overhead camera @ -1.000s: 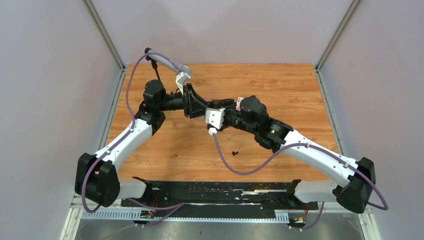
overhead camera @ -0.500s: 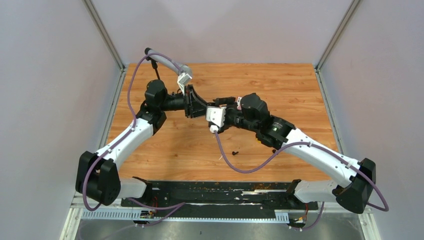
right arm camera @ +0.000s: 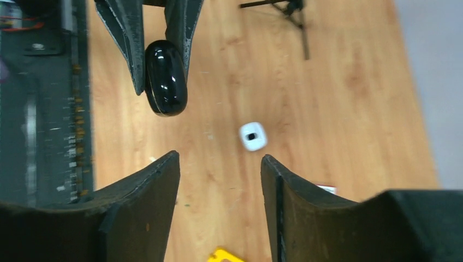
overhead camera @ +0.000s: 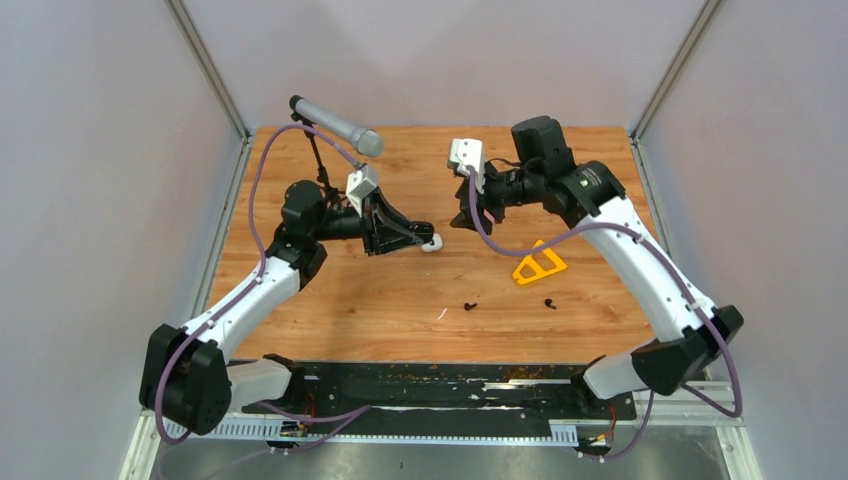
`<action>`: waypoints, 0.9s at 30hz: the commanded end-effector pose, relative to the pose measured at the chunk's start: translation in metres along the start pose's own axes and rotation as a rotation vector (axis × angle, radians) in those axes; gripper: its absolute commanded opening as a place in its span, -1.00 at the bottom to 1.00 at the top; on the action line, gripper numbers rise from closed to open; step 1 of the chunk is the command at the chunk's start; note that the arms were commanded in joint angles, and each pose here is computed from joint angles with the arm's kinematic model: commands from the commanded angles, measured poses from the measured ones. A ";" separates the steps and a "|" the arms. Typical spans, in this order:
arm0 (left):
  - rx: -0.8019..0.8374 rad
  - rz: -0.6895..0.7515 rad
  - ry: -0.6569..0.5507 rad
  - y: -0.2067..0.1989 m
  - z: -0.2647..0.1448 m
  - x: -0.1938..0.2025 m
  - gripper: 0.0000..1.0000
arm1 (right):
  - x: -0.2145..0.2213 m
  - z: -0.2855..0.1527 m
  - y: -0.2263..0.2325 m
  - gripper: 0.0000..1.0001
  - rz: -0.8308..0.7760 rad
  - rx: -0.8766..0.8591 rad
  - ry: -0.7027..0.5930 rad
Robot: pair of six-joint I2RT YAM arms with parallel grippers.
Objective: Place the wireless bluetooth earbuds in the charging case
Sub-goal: Pick up the charging case at the center of the board.
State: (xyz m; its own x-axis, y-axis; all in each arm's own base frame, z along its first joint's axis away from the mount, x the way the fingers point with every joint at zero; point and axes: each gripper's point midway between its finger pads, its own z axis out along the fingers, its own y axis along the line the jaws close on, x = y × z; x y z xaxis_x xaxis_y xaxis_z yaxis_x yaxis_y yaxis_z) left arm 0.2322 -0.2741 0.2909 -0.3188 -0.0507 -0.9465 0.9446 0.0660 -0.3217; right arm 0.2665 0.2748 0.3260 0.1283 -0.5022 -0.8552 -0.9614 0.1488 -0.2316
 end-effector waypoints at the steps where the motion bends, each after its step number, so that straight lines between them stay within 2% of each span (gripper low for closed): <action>1: 0.044 0.291 -0.031 -0.013 -0.002 -0.007 -1.00 | 0.002 -0.002 0.050 0.06 0.129 -0.322 -0.004; 9: 0.091 0.409 -0.054 -0.021 0.007 -0.005 -1.00 | -0.009 0.010 0.059 0.08 0.108 -0.377 -0.004; 18: 0.108 0.436 -0.073 -0.017 0.012 -0.002 -0.99 | -0.012 0.023 0.058 -0.06 0.101 -0.350 0.022; 23: 0.116 0.428 -0.067 -0.016 0.014 0.001 -0.98 | -0.012 0.030 0.051 -0.34 0.099 -0.324 0.030; 27: 0.118 0.429 -0.068 -0.016 0.015 0.001 -0.95 | -0.010 0.036 0.048 -0.30 0.088 -0.299 0.040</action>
State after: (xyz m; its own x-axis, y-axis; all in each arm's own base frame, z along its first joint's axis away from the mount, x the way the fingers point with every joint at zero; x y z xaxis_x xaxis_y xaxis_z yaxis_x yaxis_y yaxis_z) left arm 0.2174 -0.2885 0.2870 0.0399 -0.0836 -0.9957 0.9990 -0.0191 0.0416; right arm 0.2237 0.3062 0.2923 -0.0074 -0.5670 -0.8237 -0.9969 -0.0605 0.0506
